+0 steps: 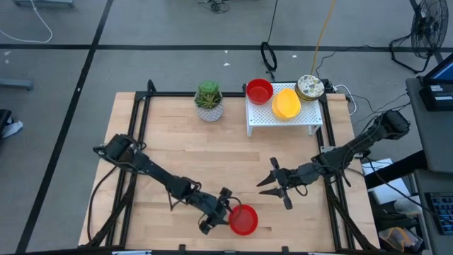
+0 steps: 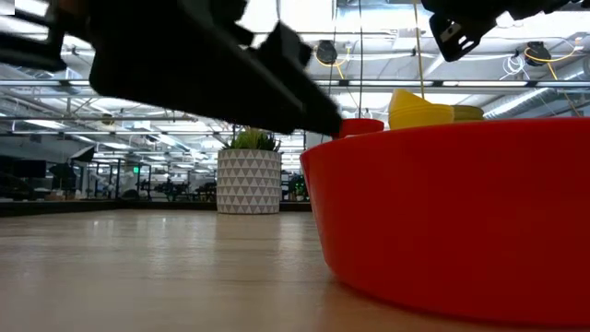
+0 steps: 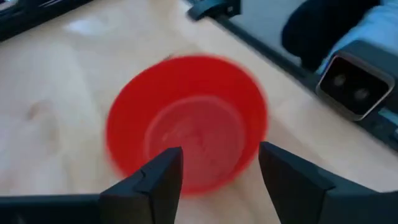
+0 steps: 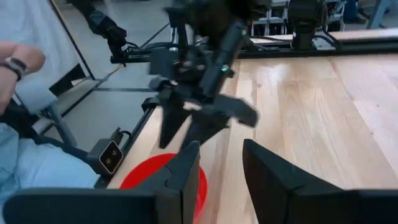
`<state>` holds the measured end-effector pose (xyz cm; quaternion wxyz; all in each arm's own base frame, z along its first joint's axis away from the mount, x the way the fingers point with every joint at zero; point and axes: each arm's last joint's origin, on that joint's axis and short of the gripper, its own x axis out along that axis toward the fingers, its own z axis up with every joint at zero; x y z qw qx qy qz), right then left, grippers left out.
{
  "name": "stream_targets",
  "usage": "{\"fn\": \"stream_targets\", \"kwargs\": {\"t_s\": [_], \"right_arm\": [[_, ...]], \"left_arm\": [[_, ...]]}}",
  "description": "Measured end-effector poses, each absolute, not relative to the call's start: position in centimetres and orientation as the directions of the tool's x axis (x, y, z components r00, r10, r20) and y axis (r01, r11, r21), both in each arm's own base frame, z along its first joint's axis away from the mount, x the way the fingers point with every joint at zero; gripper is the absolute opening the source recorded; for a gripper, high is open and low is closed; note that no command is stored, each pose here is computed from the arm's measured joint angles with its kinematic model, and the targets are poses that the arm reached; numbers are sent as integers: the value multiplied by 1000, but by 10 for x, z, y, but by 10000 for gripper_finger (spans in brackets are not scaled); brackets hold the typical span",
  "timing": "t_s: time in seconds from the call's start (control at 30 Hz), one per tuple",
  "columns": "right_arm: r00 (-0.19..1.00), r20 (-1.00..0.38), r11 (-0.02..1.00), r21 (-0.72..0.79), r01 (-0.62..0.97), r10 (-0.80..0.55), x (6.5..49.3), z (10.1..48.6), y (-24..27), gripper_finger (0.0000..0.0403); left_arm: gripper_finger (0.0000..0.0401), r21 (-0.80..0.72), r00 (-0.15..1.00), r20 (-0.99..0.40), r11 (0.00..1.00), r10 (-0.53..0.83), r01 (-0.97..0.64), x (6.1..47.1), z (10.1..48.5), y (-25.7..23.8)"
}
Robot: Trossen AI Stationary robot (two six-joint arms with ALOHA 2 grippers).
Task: Pick & Place Mini bowls
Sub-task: Stack the red bowl on top of the other red bowls on the shelf
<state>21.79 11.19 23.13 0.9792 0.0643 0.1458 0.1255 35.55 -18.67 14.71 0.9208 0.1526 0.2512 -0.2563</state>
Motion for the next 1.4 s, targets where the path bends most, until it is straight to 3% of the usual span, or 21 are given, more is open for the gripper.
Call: {"fn": "stream_targets", "kwargs": {"t_s": [0.37,0.7,1.03,1.2,1.4], "right_arm": [[926,-269,957,192,-218,265,218,231,112,110],[926,-270,958,184,-221,265,218,231,112,110],[926,-270,958,181,-222,265,218,231,112,110],[926,-270,960,161,-227,264,218,231,112,110],[927,-286,970,97,-221,240,220,229,106,110]], "left_arm": [[168,96,546,-728,727,-414,680,386,151,-215],[111,88,517,-793,780,-322,620,390,148,-198],[12,82,482,-829,791,-283,606,388,146,-191],[17,81,459,-851,802,-253,592,389,149,-179],[6,138,410,-903,819,-126,557,387,159,-141]]}}
